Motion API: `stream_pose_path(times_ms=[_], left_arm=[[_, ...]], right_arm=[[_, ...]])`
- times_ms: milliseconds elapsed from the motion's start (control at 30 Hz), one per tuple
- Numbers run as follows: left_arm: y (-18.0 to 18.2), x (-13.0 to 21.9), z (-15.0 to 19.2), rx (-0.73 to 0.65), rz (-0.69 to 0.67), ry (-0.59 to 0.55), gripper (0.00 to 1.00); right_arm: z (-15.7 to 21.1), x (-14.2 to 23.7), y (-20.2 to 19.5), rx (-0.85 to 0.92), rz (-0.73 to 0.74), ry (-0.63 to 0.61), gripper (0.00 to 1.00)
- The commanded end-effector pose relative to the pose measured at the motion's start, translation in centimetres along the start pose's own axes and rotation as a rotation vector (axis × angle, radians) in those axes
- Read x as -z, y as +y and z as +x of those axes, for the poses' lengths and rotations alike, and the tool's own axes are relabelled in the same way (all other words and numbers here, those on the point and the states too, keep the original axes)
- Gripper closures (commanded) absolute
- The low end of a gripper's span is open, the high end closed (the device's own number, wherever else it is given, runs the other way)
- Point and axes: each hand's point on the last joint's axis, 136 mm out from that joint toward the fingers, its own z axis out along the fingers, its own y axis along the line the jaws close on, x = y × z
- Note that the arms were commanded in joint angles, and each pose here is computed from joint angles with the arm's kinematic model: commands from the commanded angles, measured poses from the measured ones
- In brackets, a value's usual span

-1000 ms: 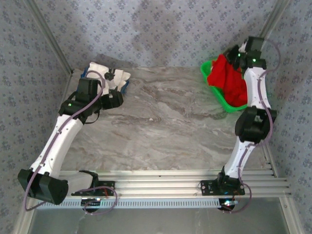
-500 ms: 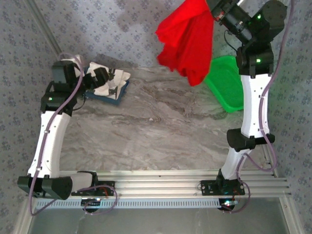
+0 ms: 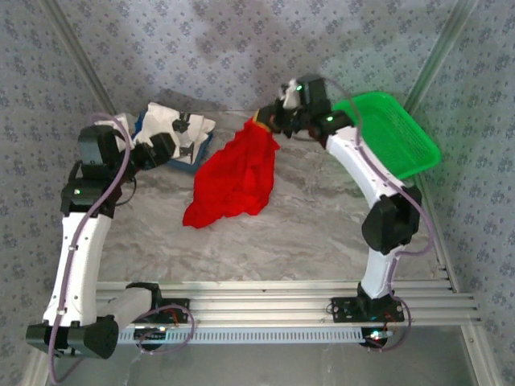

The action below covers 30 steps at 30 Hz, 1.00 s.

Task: Fold and stack the t-shirts

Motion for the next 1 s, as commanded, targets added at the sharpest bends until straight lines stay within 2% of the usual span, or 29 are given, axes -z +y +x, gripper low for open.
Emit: stream_pose_path(times_ms=[0, 133, 200, 367, 533, 667, 733, 800, 967], left_arm=[[-0.3, -0.8, 4.0, 0.031, 0.06, 0.094, 0.0], [1.1, -1.2, 8.8, 0.049, 0.036, 0.173, 0.01], [1.8, -1.3, 10.5, 0.076, 0.027, 0.198, 0.0], [1.7, -1.7, 13.7, 0.112, 0.05, 0.253, 0.0], [1.7, -1.0, 13.5, 0.124, 0.061, 0.21, 0.0], [1.9, 0.2, 12.3, 0.095, 0.037, 0.161, 0.0], [2.0, 0.6, 11.9, 0.092, 0.022, 0.144, 0.0], [2.4, 0.9, 11.9, 0.103, 0.013, 0.128, 0.0], [3.4, 1.4, 14.2, 0.16, -0.001, 0.156, 0.0]], right_arm=[[4.3, -3.0, -1.7, 0.017, 0.055, 0.108, 1.0], [8.7, -6.9, -4.8, -0.056, 0.097, 0.251, 1.0], [9.5, -7.7, -5.8, -0.08, 0.128, 0.277, 1.0], [11.0, -7.6, -3.5, -0.084, 0.088, 0.341, 1.0], [15.2, -6.4, 1.6, -0.045, 0.023, 0.45, 0.98], [18.4, -7.2, 4.9, -0.06, -0.039, 0.522, 0.97], [19.9, -8.3, 4.3, -0.081, -0.013, 0.564, 0.95], [20.8, -9.6, 2.0, -0.125, 0.057, 0.587, 0.95], [20.7, -14.1, 0.0, -0.175, 0.048, 0.593, 0.93]])
